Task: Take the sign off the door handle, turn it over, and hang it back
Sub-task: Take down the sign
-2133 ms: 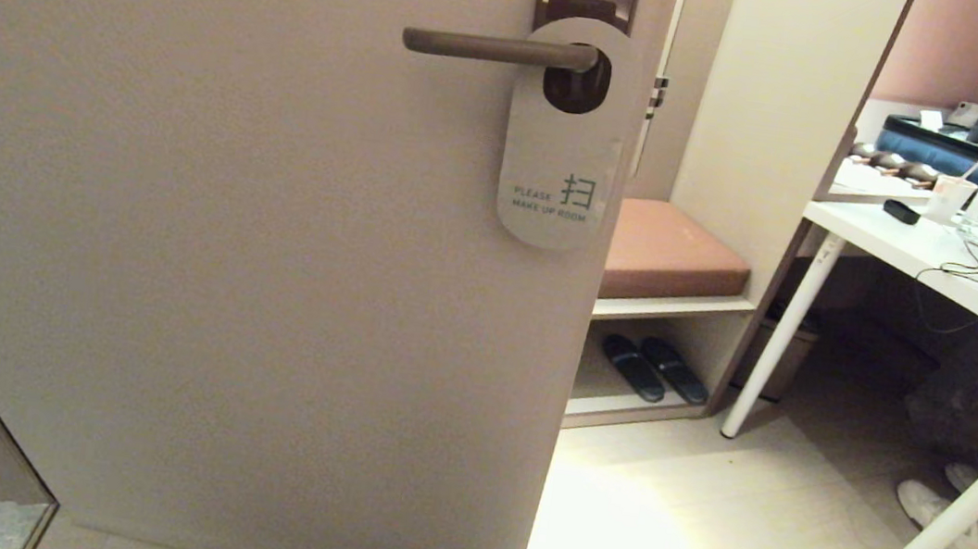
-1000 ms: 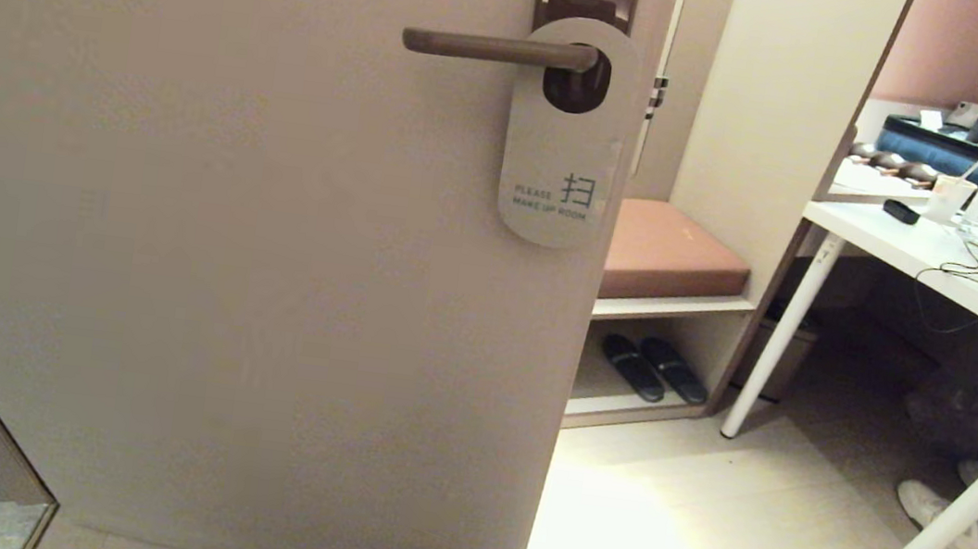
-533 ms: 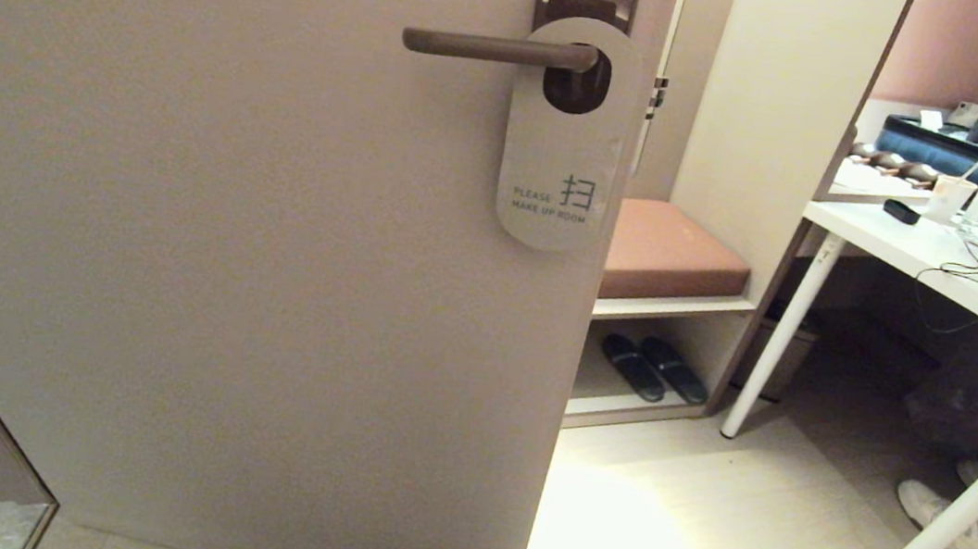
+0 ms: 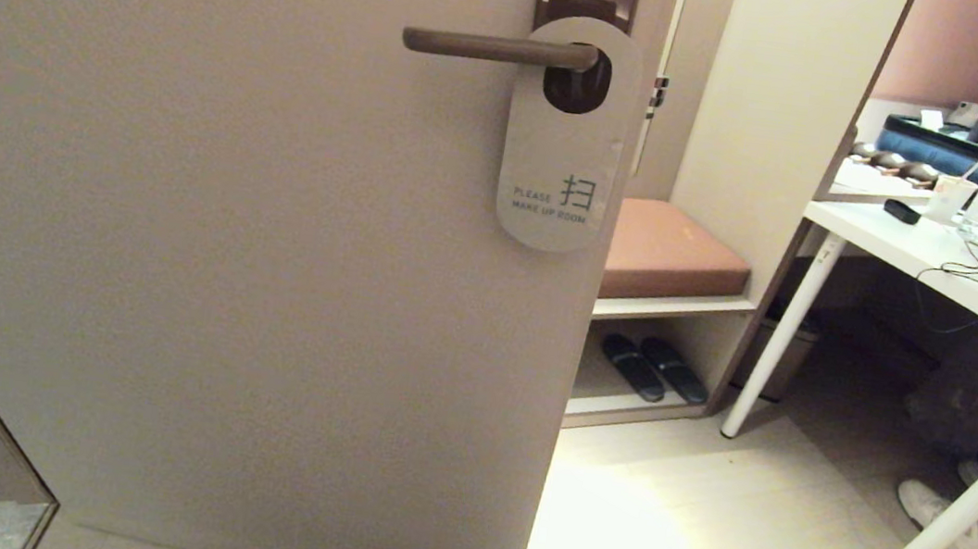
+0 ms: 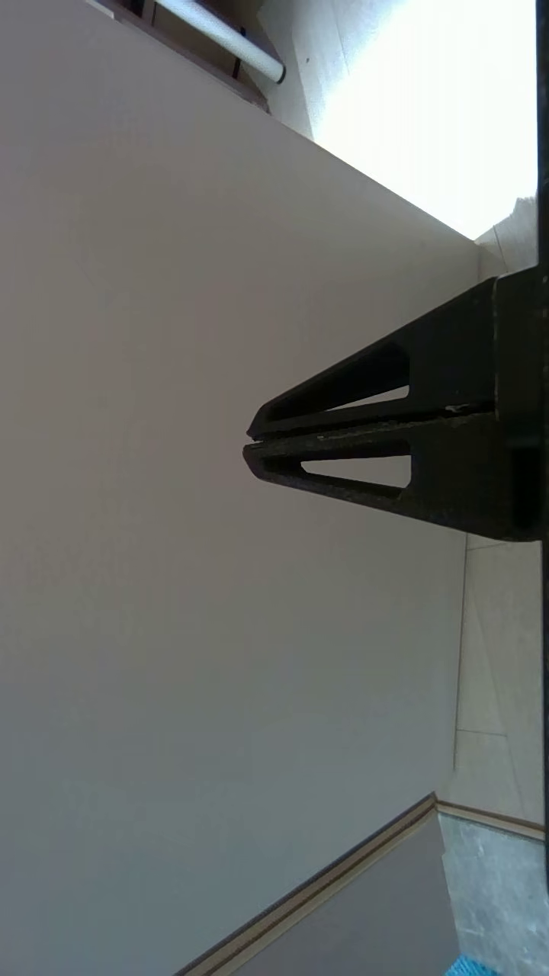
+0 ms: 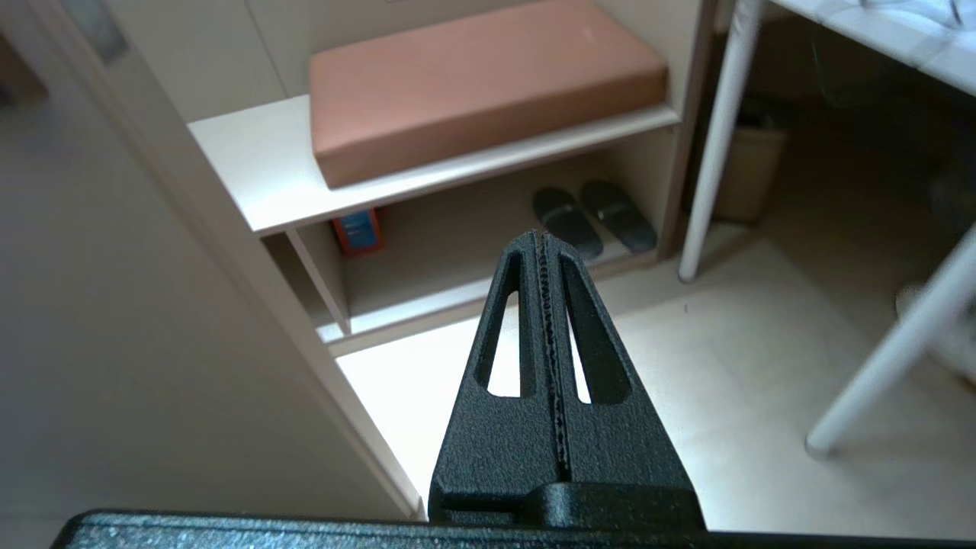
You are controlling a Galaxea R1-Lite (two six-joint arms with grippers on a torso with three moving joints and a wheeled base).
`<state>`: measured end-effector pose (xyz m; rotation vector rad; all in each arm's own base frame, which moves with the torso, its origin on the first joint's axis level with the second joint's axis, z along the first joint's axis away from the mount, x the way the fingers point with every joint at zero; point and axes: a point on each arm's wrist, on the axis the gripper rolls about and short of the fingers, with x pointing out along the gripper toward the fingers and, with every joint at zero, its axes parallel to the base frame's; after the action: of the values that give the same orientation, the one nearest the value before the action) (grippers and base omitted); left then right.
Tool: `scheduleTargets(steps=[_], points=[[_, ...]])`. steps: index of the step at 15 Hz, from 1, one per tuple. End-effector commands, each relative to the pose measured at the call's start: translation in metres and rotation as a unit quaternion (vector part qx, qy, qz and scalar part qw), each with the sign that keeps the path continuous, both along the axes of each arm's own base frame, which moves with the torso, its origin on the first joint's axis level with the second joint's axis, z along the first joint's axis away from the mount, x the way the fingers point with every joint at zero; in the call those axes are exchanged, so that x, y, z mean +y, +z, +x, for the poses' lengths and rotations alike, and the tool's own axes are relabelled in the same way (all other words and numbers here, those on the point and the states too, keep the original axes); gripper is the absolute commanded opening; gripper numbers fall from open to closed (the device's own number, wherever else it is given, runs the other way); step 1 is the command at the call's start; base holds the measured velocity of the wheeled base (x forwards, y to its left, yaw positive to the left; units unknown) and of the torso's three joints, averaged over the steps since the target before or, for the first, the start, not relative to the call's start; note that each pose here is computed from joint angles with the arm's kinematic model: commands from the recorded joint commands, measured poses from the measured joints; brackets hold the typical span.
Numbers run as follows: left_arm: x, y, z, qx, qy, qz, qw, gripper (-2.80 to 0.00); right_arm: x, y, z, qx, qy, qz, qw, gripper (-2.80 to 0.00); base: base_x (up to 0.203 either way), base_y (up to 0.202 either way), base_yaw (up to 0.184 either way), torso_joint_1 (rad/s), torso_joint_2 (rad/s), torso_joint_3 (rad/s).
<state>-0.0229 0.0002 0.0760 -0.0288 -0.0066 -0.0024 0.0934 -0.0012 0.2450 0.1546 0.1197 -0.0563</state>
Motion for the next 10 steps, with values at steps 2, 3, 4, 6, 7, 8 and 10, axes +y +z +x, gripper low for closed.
scheduleTargets(steps=[2, 3, 4, 6, 7, 8, 10], points=[[0.0, 0.0, 0.0, 0.0, 0.0, 0.0, 1.0, -2.8, 0.001, 0.014, 0.051, 0.031, 0.023, -0.012, 0.999, -2.8, 0.0, 0.0, 0.0, 0.0, 0.0, 0.0], [0.0, 0.0, 0.0, 0.0, 0.0, 0.0, 1.0, -2.8, 0.002, 0.022, 0.063, 0.025, 0.047, -0.014, 0.998, -2.8, 0.0, 0.0, 0.0, 0.0, 0.0, 0.0], [0.0, 0.0, 0.0, 0.001, 0.0, 0.0, 1.0, -2.8, 0.004, 0.029, 0.072, 0.019, 0.075, -0.015, 0.997, -2.8, 0.0, 0.0, 0.0, 0.0, 0.0, 0.0], [0.0, 0.0, 0.0, 0.0, 0.0, 0.0, 1.0, -2.8, 0.006, 0.035, 0.085, 0.015, 0.13, -0.031, 0.991, -2.8, 0.0, 0.0, 0.0, 0.0, 0.0, 0.0], [0.0, 0.0, 0.0, 0.0, 0.0, 0.0, 1.0, -2.8, 0.007, 0.037, 0.09, 0.012, 0.164, -0.045, 0.985, -2.8, 0.0, 0.0, 0.0, 0.0, 0.0, 0.0], [0.0, 0.0, 0.0, 0.0, 0.0, 0.0, 1.0, -2.8, 0.009, 0.039, 0.094, 0.008, 0.196, -0.056, 0.979, -2.8, 0.0, 0.0, 0.0, 0.0, 0.0, 0.0], [0.0, 0.0, 0.0, 0.0, 0.0, 0.0, 1.0, -2.8, 0.012, 0.041, 0.103, -0.004, 0.277, -0.07, 0.958, -2.8, 0.0, 0.0, 0.0, 0.0, 0.0, 0.0]])
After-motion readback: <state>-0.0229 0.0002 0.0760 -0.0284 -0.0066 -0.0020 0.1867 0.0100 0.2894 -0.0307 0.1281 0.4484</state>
